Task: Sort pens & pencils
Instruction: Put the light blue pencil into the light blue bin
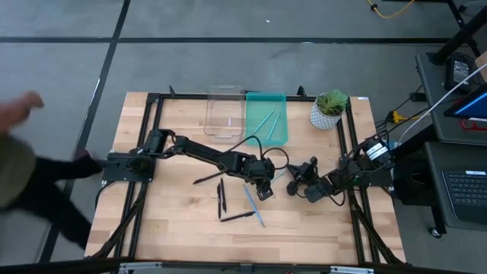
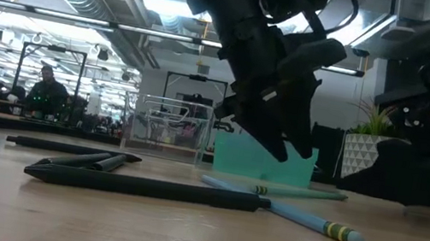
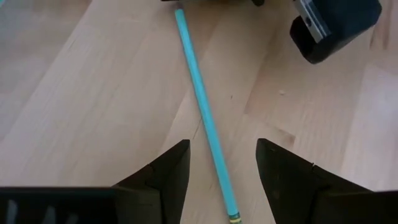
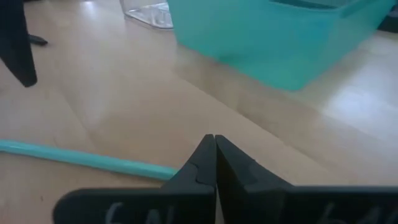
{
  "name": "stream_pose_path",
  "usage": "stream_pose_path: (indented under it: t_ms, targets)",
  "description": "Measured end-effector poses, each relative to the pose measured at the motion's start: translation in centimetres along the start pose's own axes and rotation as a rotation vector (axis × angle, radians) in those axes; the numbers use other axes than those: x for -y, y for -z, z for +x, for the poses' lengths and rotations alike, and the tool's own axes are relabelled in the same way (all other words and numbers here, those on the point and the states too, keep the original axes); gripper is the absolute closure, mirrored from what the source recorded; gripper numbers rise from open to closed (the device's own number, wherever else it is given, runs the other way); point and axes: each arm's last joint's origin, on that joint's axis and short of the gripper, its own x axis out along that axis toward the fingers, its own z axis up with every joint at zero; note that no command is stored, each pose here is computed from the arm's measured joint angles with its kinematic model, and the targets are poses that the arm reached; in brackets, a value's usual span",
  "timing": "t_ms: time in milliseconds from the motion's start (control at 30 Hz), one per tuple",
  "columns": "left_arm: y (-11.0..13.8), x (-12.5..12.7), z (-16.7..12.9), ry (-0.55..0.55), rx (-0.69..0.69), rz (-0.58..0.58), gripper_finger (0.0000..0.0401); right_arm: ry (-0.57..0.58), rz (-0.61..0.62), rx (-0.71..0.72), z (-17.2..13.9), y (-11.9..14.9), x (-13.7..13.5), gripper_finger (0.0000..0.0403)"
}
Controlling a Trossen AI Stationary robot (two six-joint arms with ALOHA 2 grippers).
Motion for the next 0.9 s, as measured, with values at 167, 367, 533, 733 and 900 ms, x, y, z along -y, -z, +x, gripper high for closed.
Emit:
stream_pose_path:
  t_ms: [167,367,533,733,900]
  targets:
    - [0.0,0.0,0.0,0.0,0.0,0.001,0.0223,-0.007,-0.01,-0.016,0.2,0.0,-0.4,0.0402]
    - [0.0,0.0,0.0,0.0,0.0,0.0,0.0223,0.021,0.007,-0.017,0.4,0.6,-0.3,0.0402]
    - [0.0,0.0,0.0,0.0,0.0,0.001,0.0223,0.029,0.014,-0.015,0.6,0.8,-0.4,0.0402]
    - [0.1,0.1,0.0,0.008,-0.005,0.003,0.0223,0.025,0.015,-0.022,0.6,0.9,-0.5,0.0402]
    - [0.2,0.4,0.0,0.047,-0.028,0.005,0.0223,0.023,0.009,-0.03,0.6,1.0,-0.4,0.0402]
